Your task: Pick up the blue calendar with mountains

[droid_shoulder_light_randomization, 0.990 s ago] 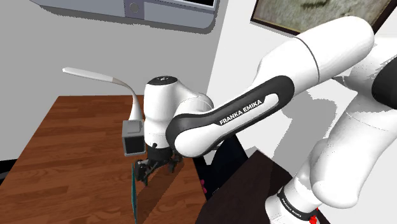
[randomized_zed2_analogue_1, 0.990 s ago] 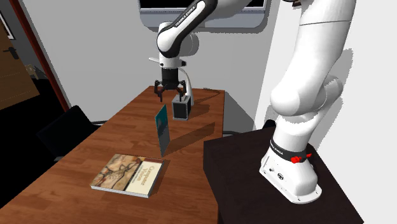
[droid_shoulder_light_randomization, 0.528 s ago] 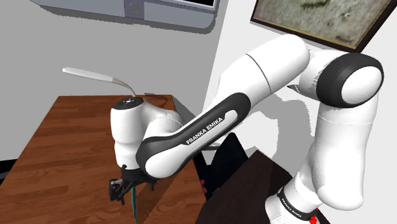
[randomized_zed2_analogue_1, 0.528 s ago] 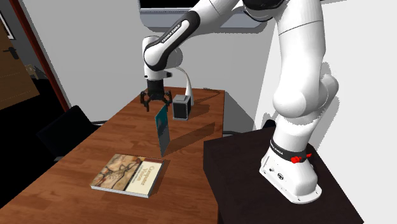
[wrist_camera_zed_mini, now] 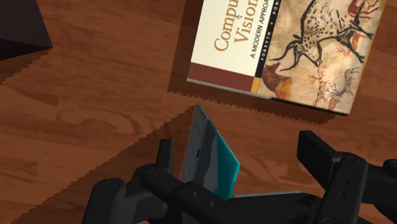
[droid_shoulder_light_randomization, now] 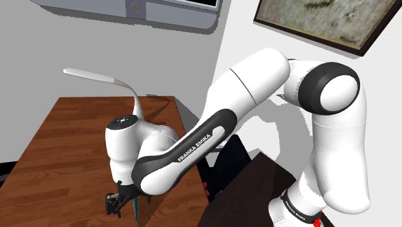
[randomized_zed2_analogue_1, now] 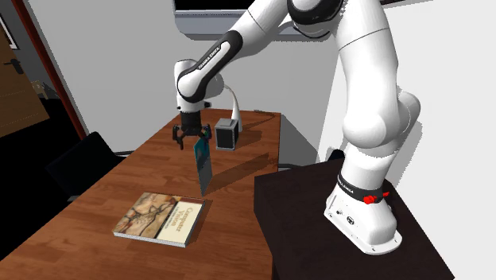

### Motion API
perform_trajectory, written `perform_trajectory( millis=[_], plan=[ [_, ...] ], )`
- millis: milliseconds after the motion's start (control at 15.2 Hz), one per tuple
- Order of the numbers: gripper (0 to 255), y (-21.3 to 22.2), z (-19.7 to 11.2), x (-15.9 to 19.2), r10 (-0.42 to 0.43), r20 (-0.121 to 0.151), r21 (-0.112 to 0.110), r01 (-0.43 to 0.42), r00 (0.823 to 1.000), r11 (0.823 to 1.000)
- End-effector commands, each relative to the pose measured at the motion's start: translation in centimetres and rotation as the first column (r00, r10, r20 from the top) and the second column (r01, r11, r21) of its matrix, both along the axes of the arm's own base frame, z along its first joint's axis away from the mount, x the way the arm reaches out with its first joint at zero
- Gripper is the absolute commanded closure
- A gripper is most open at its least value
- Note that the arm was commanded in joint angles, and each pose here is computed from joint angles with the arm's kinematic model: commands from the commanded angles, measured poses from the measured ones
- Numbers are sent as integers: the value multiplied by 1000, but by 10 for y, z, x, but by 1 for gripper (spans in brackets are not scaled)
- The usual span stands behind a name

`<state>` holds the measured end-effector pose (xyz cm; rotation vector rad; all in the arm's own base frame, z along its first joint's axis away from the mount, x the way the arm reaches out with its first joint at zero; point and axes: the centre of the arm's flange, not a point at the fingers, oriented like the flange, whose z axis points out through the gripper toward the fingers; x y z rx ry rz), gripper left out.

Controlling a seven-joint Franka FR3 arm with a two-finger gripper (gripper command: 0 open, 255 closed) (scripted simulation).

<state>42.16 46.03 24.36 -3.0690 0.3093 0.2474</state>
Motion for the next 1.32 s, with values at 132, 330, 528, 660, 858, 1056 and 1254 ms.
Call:
perform_trajectory(
  millis=[132, 330, 528, 660, 858, 1056, 1254],
  plan=[
    [255, -1, -8, 1, 0, 0, 0, 0, 1000, 1000],
    [255, -1, -8, 1, 0, 0, 0, 0, 1000, 1000],
    [255, -1, -8, 1, 0, 0, 0, 0, 1000, 1000],
    [255, -1, -8, 1, 0, 0, 0, 0, 1000, 1000],
    [255, -1, 2, 0, 0, 0, 0, 0, 1000, 1000],
    [255, -1, 18, 0, 0, 0, 0, 0, 1000, 1000],
    [255, -1, 34, 0, 0, 0, 0, 0, 1000, 1000]
  ],
)
